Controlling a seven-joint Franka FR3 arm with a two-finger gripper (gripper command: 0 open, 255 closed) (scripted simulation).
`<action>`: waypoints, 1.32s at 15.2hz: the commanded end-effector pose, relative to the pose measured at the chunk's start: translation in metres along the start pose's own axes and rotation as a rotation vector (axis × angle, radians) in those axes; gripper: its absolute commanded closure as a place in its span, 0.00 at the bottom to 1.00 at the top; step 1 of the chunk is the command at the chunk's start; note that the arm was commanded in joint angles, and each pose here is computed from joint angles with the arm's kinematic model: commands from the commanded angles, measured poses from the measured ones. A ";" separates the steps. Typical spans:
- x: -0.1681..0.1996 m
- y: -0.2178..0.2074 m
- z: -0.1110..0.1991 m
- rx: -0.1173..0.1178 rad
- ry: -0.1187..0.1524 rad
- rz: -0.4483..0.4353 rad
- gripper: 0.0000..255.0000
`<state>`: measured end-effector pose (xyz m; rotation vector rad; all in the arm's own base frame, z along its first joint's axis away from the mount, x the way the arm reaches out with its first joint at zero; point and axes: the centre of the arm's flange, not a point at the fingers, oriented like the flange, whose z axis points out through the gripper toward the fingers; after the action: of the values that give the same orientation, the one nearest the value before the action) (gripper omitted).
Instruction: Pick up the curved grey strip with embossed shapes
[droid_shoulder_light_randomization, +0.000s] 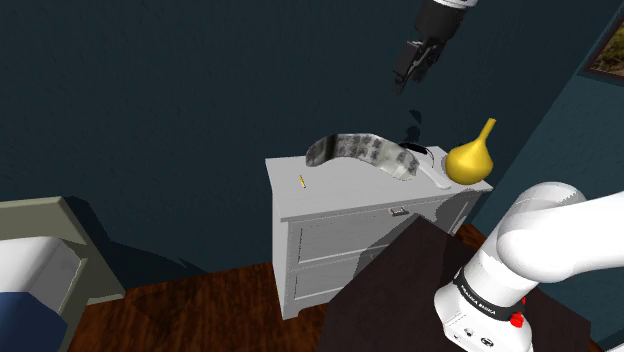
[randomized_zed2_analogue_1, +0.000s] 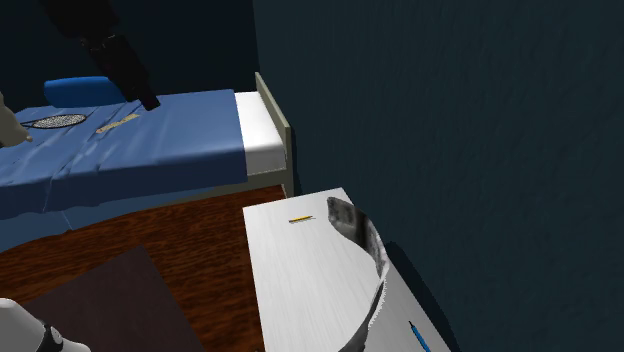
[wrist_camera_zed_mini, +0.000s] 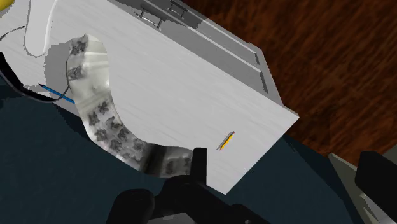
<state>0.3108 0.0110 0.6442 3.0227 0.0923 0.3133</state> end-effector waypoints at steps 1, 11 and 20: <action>0.000 0.000 0.000 0.000 0.000 0.000 0.00; 0.031 0.103 0.088 0.054 -0.017 -0.058 0.00; 0.062 0.190 0.172 0.103 -0.032 -0.110 0.00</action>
<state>0.4115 -0.1789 0.5188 3.1053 0.2665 0.2612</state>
